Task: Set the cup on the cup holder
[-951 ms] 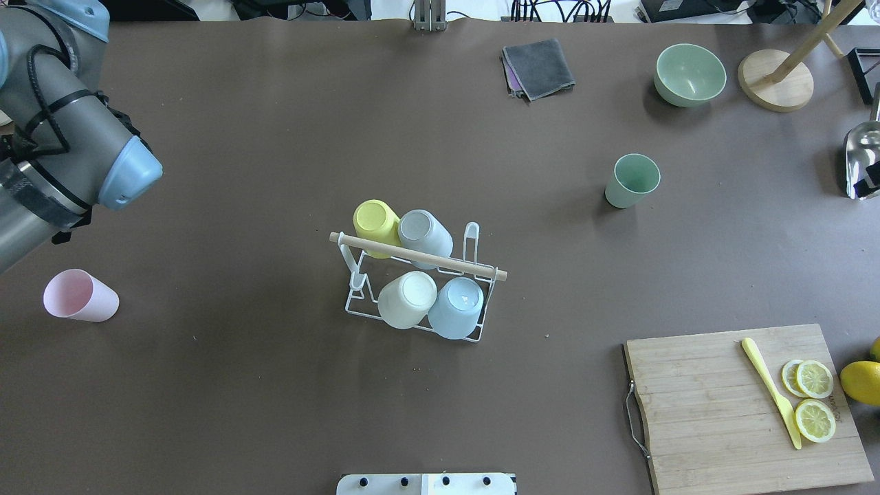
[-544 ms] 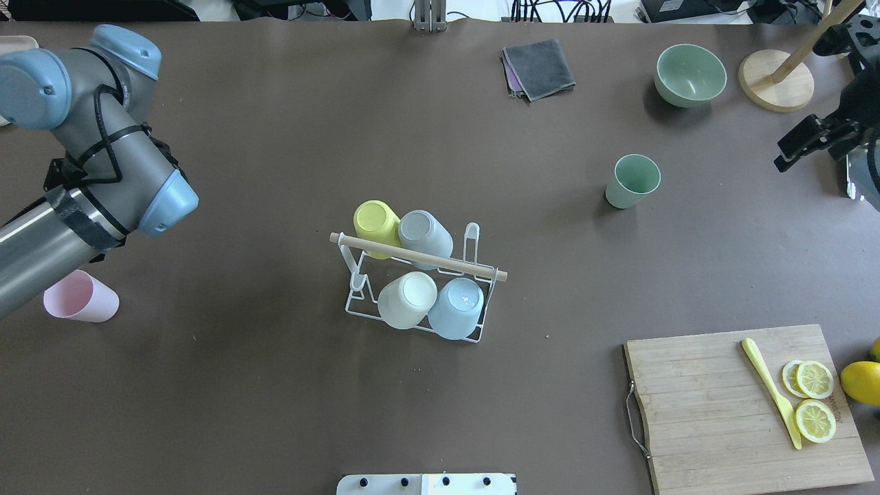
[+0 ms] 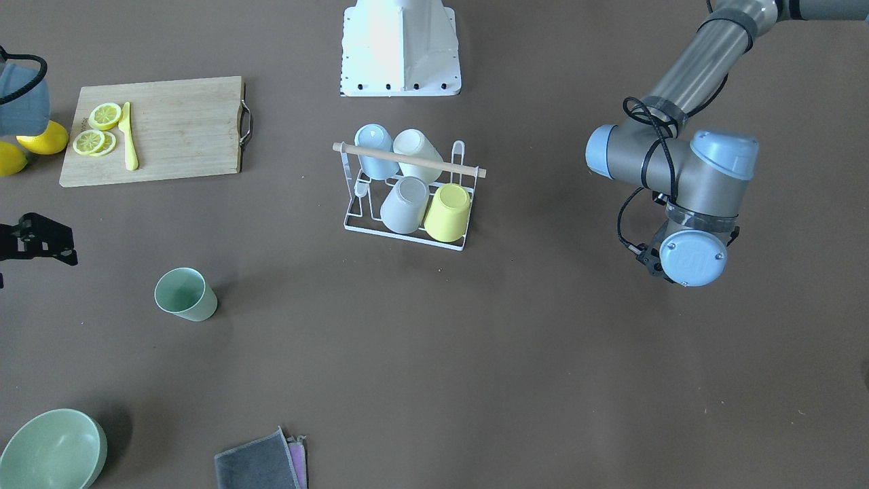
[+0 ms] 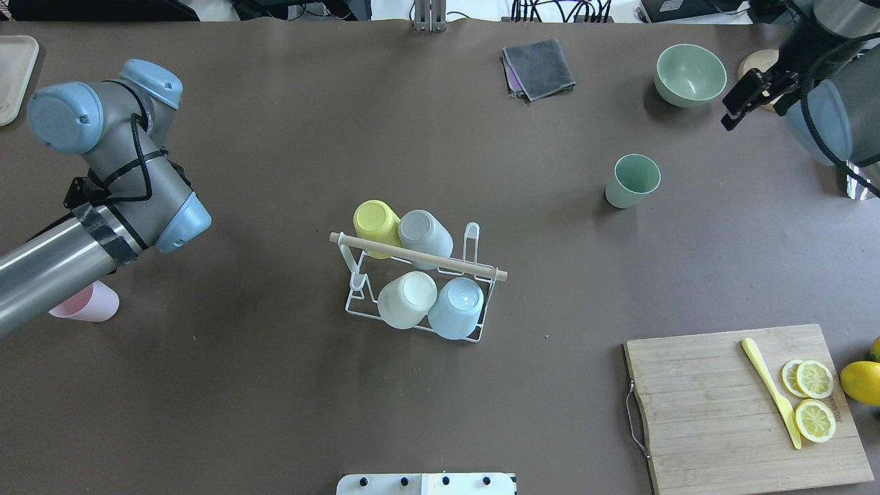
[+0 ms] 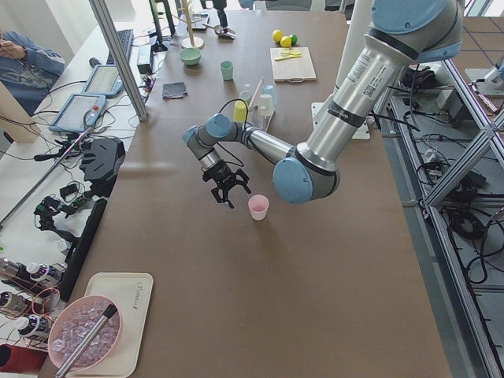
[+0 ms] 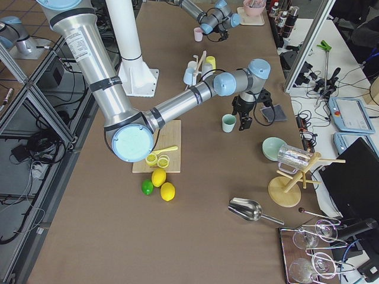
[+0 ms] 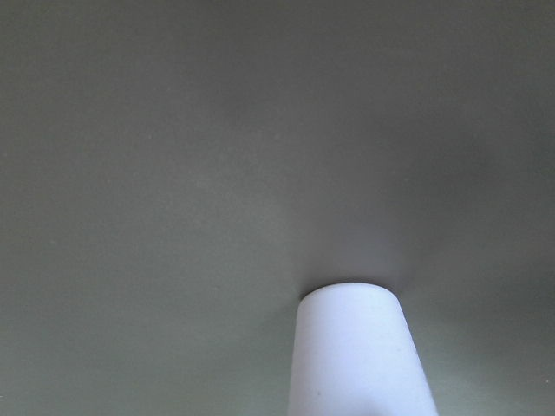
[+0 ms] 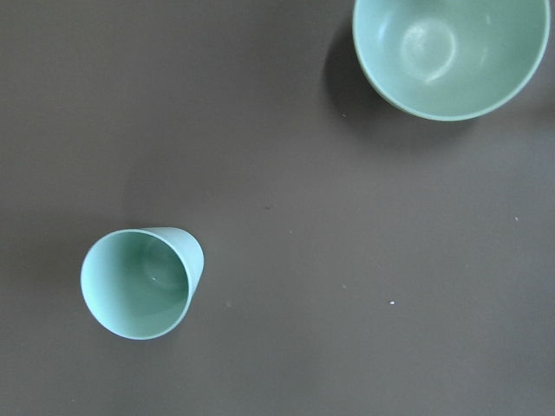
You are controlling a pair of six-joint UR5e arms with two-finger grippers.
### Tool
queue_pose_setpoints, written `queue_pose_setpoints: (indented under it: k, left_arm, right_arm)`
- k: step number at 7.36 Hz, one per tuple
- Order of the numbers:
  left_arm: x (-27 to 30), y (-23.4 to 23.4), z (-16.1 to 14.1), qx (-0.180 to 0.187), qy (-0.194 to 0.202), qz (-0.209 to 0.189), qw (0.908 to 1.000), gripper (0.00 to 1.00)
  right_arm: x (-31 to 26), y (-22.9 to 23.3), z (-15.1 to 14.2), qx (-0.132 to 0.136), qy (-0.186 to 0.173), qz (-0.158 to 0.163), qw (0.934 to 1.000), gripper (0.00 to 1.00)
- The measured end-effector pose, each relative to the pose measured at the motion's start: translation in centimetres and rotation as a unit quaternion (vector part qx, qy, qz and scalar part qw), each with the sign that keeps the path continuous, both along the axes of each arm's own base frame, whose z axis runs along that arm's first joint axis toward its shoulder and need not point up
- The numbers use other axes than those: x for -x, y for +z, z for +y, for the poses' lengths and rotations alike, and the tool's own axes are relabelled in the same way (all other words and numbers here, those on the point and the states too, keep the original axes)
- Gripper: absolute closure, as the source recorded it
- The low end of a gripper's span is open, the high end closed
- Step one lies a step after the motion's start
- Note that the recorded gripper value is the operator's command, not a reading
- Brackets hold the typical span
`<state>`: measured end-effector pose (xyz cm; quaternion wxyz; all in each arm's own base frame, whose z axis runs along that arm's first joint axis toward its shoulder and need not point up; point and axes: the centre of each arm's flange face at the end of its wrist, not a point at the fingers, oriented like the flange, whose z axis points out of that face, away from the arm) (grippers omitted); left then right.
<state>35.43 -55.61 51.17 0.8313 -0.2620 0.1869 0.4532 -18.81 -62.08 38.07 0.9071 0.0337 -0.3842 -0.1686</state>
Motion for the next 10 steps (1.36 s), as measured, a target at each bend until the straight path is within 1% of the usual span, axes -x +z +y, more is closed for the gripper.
queue_pose_setpoints:
  k: [2,4,5,6,7,10]
  left_arm:
    - [0.0,0.6,0.3,0.014,-0.001,-0.003,0.9999,0.02]
    - [-0.2,1.5,0.9,0.051,-0.016,-0.001,0.9986,0.02]
    - [-0.2,1.9,1.1,0.065,-0.021,-0.004,0.9976,0.02]
    - [-0.2,2.2,1.3,0.077,-0.022,-0.01,0.9967,0.02]
    - [0.0,2.4,1.5,0.088,-0.022,-0.019,0.9957,0.02]
    - [0.0,2.9,2.2,0.108,-0.02,-0.036,0.9933,0.02]
  right_arm:
    - [5.6,-2.9,-0.3,-0.029,-0.037,-0.003,0.9989,0.0]
    - [8.3,-2.4,-0.5,-0.06,-0.049,-0.003,0.997,0.0]
    - [9.0,-2.1,-0.8,-0.063,-0.051,-0.003,0.9967,0.0]
    - [9.8,-2.0,-1.6,-0.058,-0.054,-0.004,0.9969,0.0]
    - [10.8,-2.2,-2.9,-0.044,-0.057,-0.005,0.9974,0.0]
    - [14.2,-2.1,-8.0,0.008,-0.062,0.01,0.998,0.0]
